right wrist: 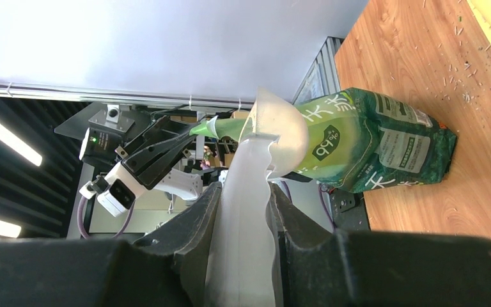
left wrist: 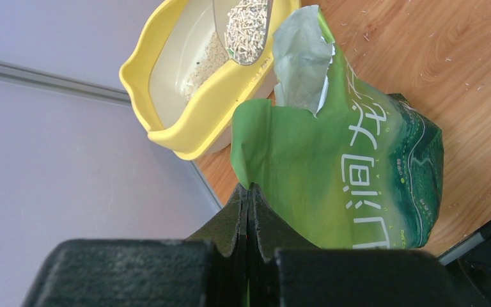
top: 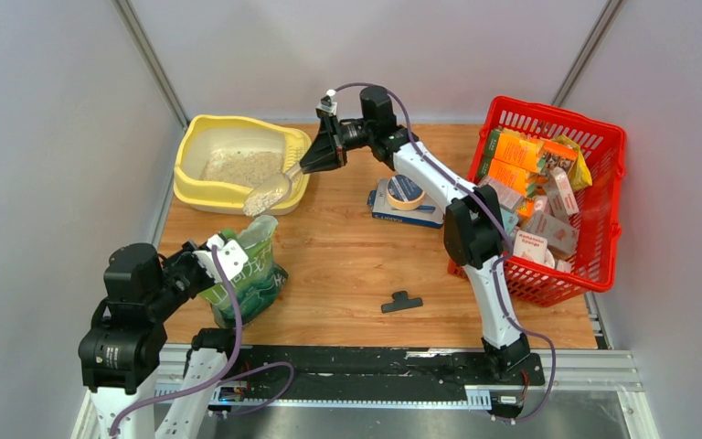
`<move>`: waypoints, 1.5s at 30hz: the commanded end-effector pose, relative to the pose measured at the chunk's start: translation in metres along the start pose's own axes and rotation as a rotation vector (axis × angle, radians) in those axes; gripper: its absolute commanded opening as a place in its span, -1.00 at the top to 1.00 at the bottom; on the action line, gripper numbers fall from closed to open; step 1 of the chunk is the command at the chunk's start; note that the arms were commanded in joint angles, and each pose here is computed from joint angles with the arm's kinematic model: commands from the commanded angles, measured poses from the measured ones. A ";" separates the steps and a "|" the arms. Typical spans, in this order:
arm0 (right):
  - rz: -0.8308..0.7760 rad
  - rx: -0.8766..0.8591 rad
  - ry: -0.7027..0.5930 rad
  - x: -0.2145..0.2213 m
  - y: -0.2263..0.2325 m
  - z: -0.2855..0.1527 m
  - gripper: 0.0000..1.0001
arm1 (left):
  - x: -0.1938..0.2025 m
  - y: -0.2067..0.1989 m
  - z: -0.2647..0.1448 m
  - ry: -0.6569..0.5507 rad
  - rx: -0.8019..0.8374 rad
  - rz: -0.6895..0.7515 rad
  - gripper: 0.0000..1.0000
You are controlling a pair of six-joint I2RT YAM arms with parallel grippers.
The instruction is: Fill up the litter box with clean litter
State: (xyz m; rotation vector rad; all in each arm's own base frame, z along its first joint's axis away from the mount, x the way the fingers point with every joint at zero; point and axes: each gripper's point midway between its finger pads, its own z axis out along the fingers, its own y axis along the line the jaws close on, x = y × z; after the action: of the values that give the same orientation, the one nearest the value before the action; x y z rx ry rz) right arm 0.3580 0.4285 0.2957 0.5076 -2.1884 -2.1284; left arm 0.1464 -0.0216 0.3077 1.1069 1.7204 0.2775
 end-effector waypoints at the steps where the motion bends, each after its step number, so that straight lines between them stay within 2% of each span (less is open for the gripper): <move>1: -0.068 -0.022 -0.027 -0.013 0.010 0.001 1.00 | -0.028 0.036 -0.019 -0.087 -0.151 0.075 1.00; 18: -0.075 -0.020 -0.118 -0.045 -0.004 0.002 1.00 | -0.016 0.028 -0.027 -0.014 -0.108 0.089 1.00; 31: -0.100 0.018 -0.247 -0.087 -0.032 -0.010 1.00 | -0.008 0.023 -0.028 0.052 -0.057 0.081 1.00; 45: -0.060 0.072 -0.386 -0.121 -0.073 -0.017 1.00 | -0.003 0.014 -0.023 0.081 0.023 0.076 1.00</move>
State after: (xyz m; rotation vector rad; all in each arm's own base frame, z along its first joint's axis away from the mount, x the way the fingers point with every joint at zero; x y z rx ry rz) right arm 0.4224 0.4517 0.3385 0.4153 -2.3516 -2.4073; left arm 0.1294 -0.0126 0.3062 1.1988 1.8286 0.2849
